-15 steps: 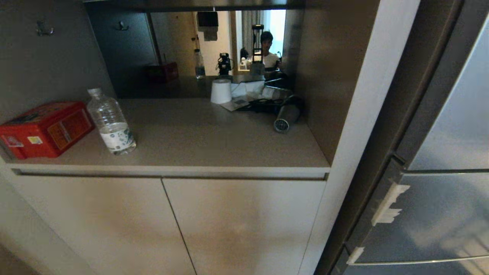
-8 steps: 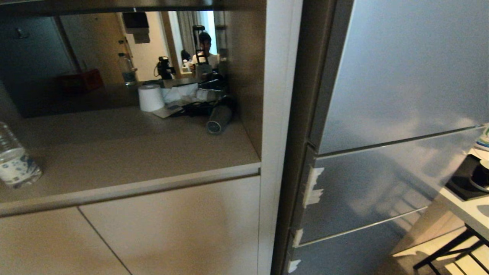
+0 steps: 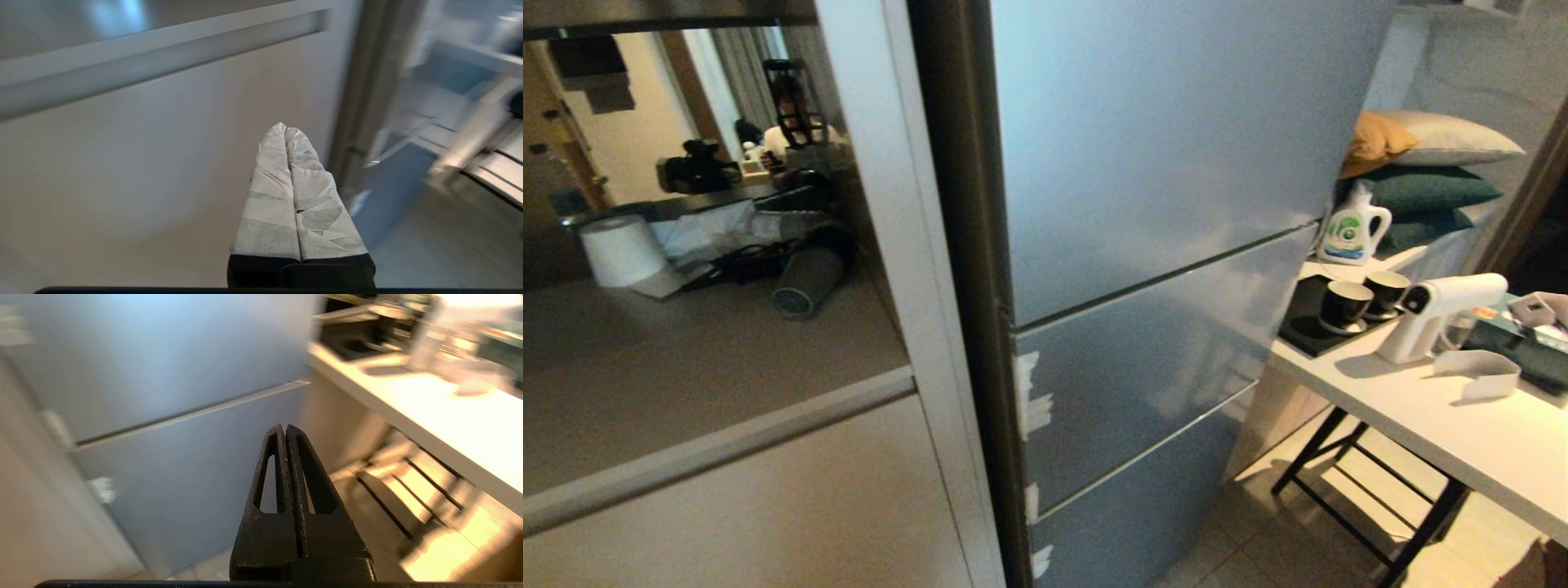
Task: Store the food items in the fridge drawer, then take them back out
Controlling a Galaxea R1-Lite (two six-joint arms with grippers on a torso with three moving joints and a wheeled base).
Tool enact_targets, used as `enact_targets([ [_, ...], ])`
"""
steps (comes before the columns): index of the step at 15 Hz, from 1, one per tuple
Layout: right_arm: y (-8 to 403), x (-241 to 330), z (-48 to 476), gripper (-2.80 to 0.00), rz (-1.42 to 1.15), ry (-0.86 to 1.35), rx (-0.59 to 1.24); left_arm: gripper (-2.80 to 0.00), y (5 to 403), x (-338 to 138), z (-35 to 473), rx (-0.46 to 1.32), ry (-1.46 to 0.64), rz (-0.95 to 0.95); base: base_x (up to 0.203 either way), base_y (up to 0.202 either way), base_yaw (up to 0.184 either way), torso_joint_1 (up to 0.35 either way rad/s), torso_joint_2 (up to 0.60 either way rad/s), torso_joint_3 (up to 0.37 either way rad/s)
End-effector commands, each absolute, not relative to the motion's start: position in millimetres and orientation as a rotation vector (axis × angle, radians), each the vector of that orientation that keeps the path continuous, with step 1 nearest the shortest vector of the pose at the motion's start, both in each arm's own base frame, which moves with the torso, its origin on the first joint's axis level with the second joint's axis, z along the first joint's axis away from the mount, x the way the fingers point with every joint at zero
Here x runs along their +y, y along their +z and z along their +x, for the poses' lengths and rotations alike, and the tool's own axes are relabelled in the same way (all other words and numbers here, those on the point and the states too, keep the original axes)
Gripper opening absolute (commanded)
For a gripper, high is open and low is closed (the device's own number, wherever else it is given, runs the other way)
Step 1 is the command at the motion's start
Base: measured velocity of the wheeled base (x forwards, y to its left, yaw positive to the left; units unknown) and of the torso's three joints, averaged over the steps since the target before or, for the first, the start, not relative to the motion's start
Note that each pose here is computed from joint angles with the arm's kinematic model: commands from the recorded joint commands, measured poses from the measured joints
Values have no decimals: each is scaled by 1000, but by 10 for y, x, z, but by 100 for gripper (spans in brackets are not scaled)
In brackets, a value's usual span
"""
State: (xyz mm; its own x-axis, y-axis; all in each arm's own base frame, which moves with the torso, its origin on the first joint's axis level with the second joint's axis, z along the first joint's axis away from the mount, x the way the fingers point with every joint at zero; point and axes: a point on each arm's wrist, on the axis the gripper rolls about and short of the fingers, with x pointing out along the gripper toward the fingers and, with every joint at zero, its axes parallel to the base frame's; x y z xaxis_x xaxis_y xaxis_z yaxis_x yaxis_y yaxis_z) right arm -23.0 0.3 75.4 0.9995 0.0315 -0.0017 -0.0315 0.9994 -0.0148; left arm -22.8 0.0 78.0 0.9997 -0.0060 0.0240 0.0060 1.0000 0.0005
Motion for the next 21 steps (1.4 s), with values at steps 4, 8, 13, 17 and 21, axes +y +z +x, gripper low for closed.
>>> enact_targets([
  [4, 754, 3, -229, -280, -9, 32, 3, -280, 750, 0, -220, -14, -6, 0, 0, 8, -175, 3, 1, 3],
  [8, 754, 3, -229, -280, -8, 32, 3, -280, 750, 0, -220, -14, -6, 0, 0, 7, -172, 3, 3, 3],
  [13, 754, 3, -229, -280, -6, 32, 3, -280, 750, 0, -220, -14, -6, 0, 0, 3, -48, 0, 1, 0],
  [17, 754, 3, -229, -280, -6, 32, 3, -280, 750, 0, -220, -14, -6, -2, 0, 0, 0, 0, 0, 0],
  [21, 754, 3, -229, -280, -2, 31, 3, -280, 750, 0, -220, -14, -6, -2, -126, 0, 1, 1, 5, 4],
])
